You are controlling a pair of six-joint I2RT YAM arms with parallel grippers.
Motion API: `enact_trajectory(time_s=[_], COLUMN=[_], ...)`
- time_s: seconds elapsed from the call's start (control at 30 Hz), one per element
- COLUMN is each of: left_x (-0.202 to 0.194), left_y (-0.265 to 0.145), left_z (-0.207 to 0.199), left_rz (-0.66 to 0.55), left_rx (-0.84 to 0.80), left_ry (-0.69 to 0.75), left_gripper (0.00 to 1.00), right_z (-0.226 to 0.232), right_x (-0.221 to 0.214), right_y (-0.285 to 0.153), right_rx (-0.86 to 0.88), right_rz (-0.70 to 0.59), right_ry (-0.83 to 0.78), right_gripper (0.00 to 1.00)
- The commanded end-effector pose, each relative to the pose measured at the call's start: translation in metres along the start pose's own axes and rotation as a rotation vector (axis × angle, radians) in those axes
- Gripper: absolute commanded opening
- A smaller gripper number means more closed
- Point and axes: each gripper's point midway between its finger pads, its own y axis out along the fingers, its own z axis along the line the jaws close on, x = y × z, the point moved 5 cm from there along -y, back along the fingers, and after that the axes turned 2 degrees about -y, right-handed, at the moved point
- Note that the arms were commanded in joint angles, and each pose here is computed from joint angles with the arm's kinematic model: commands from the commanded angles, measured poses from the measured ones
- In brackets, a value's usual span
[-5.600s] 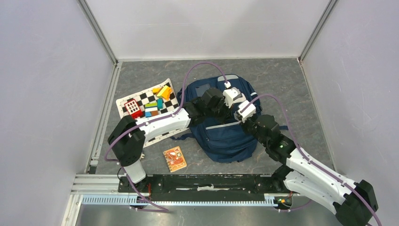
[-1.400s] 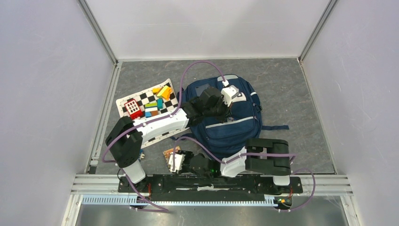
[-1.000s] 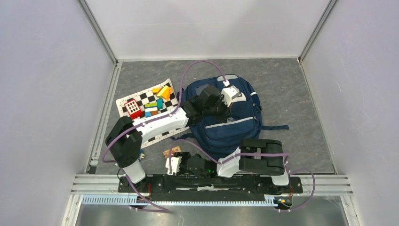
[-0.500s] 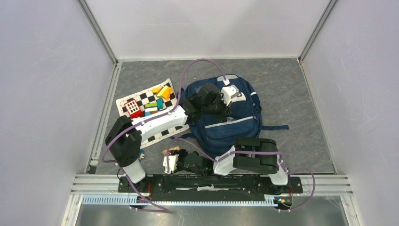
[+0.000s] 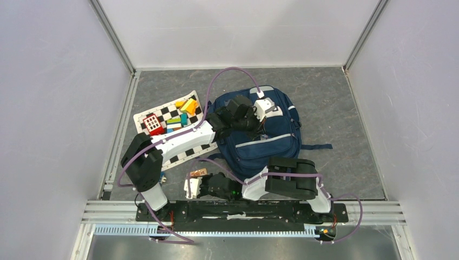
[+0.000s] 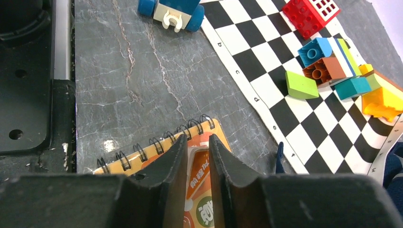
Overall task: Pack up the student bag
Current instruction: Pick up the stationery from the center of the board.
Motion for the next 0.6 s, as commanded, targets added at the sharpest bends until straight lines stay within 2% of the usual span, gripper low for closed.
enact_trajectory(time_s=[0.0,0.07,0.17,0.57], left_x=[0.030,0.030,0.031,0.034], left_y=[-0.011,-0.011,-0.011,-0.012], left_z=[0.002,0.001,0.000,0.007], left_rz=[-0.105,-0.108,-0.111,-0.122], left_rx=[-0.004,-0.009,-0.014,0.045], left_ry=[0.050,0.047,0.041,0.004], left_gripper=[0.02,0.02,0.02,0.02], right_z=[-0.006,-0.007,-0.011,-0.020], right_x=[0.005,0.005,0.007,0.027], right_y=[0.001,-0.003,-0.013,-0.087], right_rx=[-0.025,-0.035,-0.061,-0.146], right_rz=[0.005,0.016,0.021,-0.024], right_ry=[0.011,0.020,0.043,0.141], right_gripper=[0.22,0.09,0.00,0.00])
